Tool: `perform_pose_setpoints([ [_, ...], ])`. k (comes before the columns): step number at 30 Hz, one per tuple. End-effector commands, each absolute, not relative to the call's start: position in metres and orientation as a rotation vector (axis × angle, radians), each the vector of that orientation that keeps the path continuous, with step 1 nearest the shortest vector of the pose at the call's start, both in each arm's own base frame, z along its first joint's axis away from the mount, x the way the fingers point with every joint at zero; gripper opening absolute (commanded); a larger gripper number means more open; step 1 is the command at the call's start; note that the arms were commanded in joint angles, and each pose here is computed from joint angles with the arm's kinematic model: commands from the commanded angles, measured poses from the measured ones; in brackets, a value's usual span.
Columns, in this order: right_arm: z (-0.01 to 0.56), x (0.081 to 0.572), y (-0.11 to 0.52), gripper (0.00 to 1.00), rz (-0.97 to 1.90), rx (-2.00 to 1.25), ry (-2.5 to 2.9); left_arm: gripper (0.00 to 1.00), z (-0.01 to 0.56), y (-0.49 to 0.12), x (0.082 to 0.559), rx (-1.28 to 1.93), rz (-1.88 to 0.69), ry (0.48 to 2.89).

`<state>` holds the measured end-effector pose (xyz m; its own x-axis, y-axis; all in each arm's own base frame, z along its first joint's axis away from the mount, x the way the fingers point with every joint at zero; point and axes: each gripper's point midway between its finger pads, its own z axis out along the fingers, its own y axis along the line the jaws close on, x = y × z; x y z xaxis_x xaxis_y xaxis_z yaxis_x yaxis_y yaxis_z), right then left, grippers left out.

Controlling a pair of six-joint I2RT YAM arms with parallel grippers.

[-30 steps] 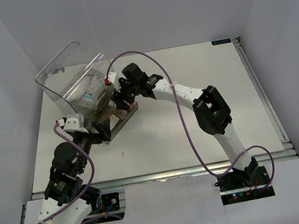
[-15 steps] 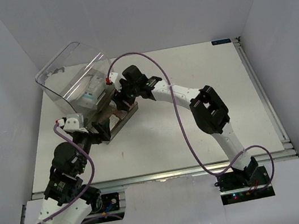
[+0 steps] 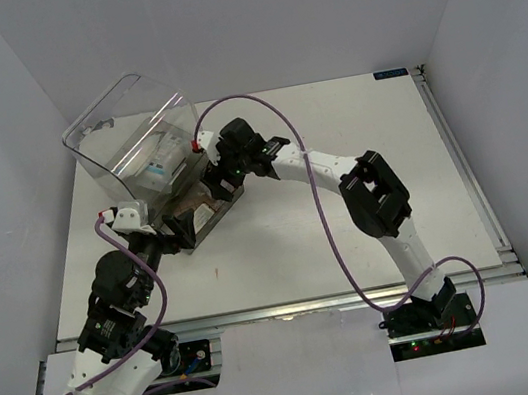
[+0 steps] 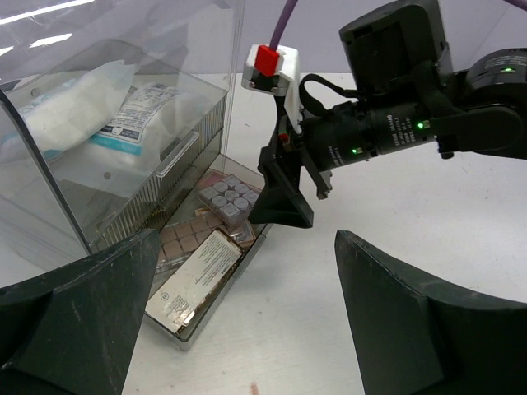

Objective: Organize the makeup

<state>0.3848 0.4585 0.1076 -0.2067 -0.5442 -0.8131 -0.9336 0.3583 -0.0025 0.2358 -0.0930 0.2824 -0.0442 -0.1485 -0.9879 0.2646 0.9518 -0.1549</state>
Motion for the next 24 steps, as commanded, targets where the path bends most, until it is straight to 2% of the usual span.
perform_pose_setpoints([
  [1, 0.184, 0.373, 0.437, 0.90, 0.642, -1.321, 1.716, 0.98, 0.282, -0.092, 0.236, 0.097, -0.327, 1.578],
  [3, 0.212, 0.364, 0.417, 0.90, 0.668, -1.325, 1.663, 0.98, 0.279, -0.096, 0.237, 0.105, -0.346, 1.579],
  [9, 0.225, 0.326, 0.325, 0.90, 0.955, -1.352, 1.600, 0.98, 0.260, -0.133, 0.240, 0.229, -0.481, 1.639],
  [13, 0.231, 0.300, 0.272, 0.96, 1.000, -1.328, 1.521, 0.88, 0.242, -0.161, 0.239, 0.317, -0.601, 1.724],
  [14, 0.214, 0.291, 0.258, 0.99, 1.003, -1.315, 1.557, 0.84, 0.234, -0.171, 0.242, 0.335, -0.637, 1.767],
  [15, 0.226, 0.283, 0.250, 1.00, 0.952, -1.314, 1.498, 0.74, 0.229, -0.182, 0.238, 0.375, -0.697, 1.795],
  [16, 0.224, 0.276, 0.245, 1.00, 0.937, -1.307, 1.488, 0.68, 0.230, -0.189, 0.239, 0.381, -0.730, 1.815],
  [19, 0.226, 0.260, 0.219, 1.00, 0.884, -1.233, 1.412, 0.39, 0.200, -0.211, 0.246, 0.386, -0.814, 1.980],
  [21, 0.233, 0.261, 0.204, 1.00, 0.867, -1.167, 1.390, 0.25, 0.178, -0.218, 0.255, 0.365, -0.814, 2.094],
  [22, 0.235, 0.262, 0.199, 0.98, 0.863, -1.158, 1.381, 0.24, 0.169, -0.221, 0.259, 0.367, -0.804, 2.138],
  [23, 0.236, 0.263, 0.194, 0.93, 0.877, -1.133, 1.394, 0.12, 0.157, -0.224, 0.265, 0.373, -0.769, 2.190],
  [24, 0.237, 0.265, 0.190, 0.90, 0.877, -1.118, 1.401, 0.08, 0.154, -0.227, 0.269, 0.386, -0.746, 2.214],
])
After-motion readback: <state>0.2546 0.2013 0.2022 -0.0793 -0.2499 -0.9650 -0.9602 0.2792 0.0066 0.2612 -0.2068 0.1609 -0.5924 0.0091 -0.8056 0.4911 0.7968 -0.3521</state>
